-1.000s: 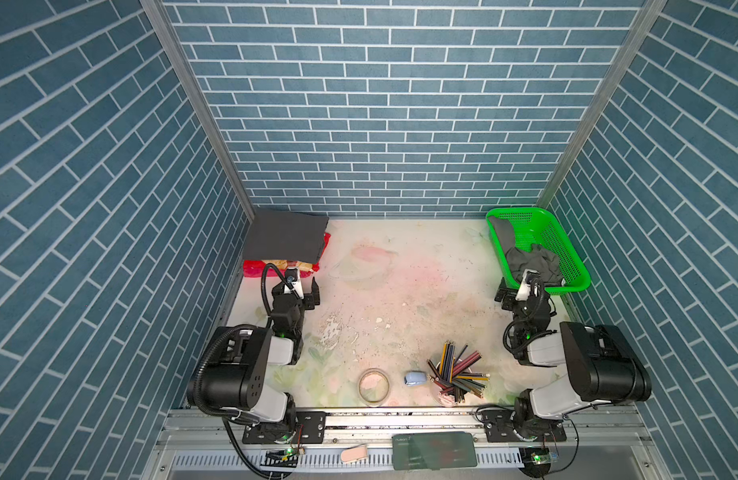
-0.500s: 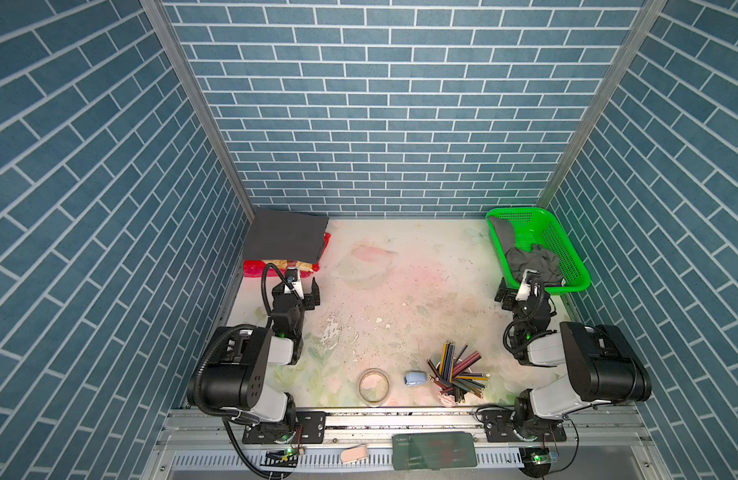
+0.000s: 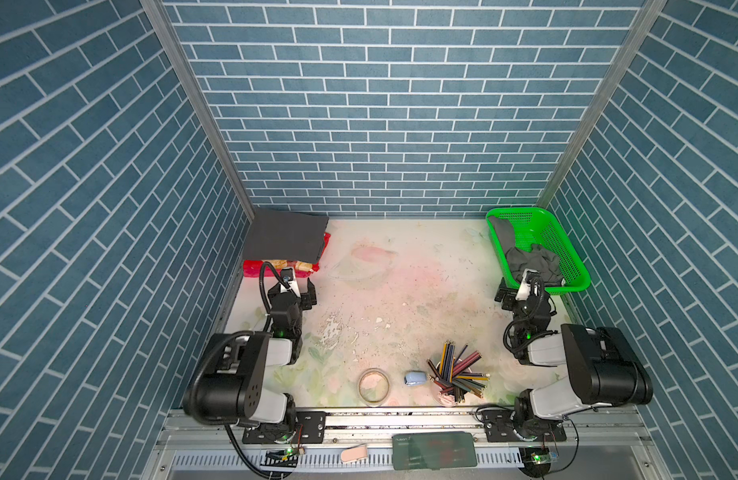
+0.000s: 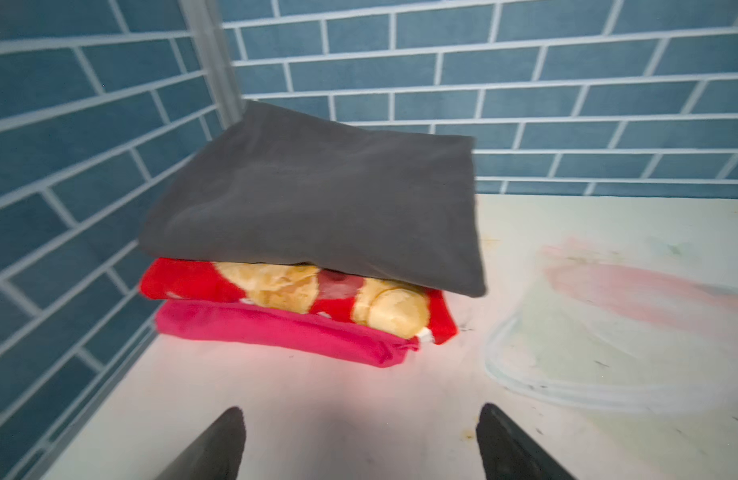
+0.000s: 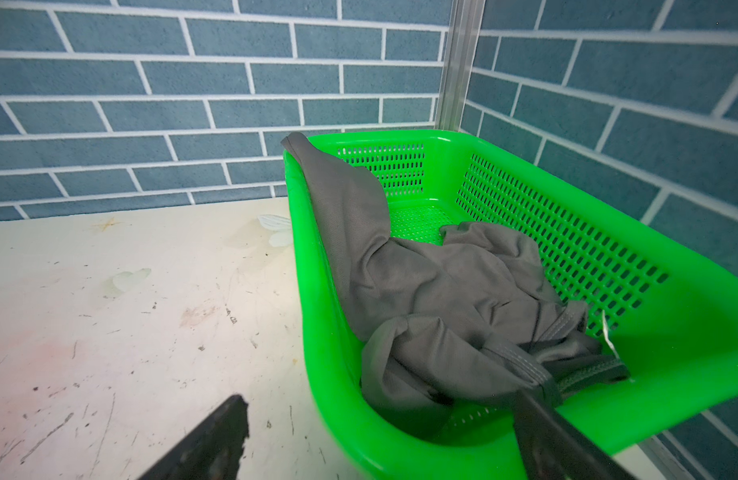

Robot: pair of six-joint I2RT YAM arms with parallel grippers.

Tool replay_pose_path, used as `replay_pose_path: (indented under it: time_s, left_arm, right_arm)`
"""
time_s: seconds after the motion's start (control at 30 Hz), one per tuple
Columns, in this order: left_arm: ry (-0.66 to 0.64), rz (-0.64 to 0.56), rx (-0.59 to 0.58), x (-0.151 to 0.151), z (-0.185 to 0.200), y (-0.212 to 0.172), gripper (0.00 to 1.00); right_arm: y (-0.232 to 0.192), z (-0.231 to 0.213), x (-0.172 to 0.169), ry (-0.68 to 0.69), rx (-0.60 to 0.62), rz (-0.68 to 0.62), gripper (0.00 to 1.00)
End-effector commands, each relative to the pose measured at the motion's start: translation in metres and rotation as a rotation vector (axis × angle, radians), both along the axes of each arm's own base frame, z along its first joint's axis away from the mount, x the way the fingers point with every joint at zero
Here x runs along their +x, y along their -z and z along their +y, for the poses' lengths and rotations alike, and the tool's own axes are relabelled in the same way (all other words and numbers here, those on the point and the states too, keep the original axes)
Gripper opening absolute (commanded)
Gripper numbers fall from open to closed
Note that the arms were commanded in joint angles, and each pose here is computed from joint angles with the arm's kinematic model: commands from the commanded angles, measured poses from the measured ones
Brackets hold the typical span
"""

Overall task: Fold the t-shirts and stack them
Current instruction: 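Grasp the grey t-shirt in the basket with the right gripper while the left advances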

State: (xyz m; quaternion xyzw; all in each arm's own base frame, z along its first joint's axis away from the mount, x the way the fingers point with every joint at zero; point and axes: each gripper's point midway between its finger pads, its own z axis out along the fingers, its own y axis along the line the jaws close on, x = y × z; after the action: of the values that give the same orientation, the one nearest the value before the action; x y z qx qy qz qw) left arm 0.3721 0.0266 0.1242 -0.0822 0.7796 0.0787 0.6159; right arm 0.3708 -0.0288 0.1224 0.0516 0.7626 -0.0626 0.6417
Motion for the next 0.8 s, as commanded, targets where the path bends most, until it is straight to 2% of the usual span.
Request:
replay_pose_path:
  time_s: [0.0, 0.03, 0.1, 0.17, 0.27, 0.37, 0.47, 0.53, 0.63, 0.77]
  left_arm:
    - [-0.428, 0.072, -0.058, -0.025, 0.060, -0.025, 0.89]
    - [-0.490, 0.112, -0.068, -0.034, 0.066, -0.028, 0.89]
    - [-0.498, 0.143, -0.111, -0.044, 0.063, -0.034, 0.89]
    - [-0.428, 0.140, -0.165, -0.050, 0.044, -0.042, 0.89]
    - [-0.300, 0.047, -0.253, -0.060, 0.008, -0.059, 0.89]
    - [-0.180, -0.083, -0.351, -0.064, -0.023, -0.079, 0.89]
    - [-0.062, -0.180, -0.380, -0.057, -0.055, -0.107, 0.89]
    - [0.023, -0.188, -0.327, -0.044, -0.086, -0.128, 0.89]
    - [0.157, -0.141, -0.168, -0.019, -0.145, -0.153, 0.89]
    - [0.323, -0.121, 0.100, 0.001, -0.244, -0.174, 0.89]
  right_arm:
    - [-0.030, 0.000, -0.002, 0.035, -0.012, -0.016, 0.99]
    - [-0.038, -0.001, -0.006, 0.053, 0.002, -0.027, 0.99]
    - [-0.054, -0.001, -0.017, 0.062, 0.070, -0.089, 0.99]
    - [-0.071, 0.006, -0.027, 0.023, 0.129, -0.163, 0.99]
    - [-0.091, 0.009, -0.036, 0.014, 0.233, -0.227, 0.99]
    - [-0.102, 0.014, -0.019, 0.015, 0.278, -0.120, 0.99]
    - [-0.104, 0.007, 0.002, 0.093, 0.240, 0.018, 0.99]
    - [-0.113, -0.004, 0.014, 0.169, 0.205, 0.081, 0.99]
    - [-0.129, -0.016, 0.034, 0.241, 0.190, 0.131, 0.99]
    - [-0.127, -0.030, 0.063, 0.221, 0.279, 0.222, 0.99]
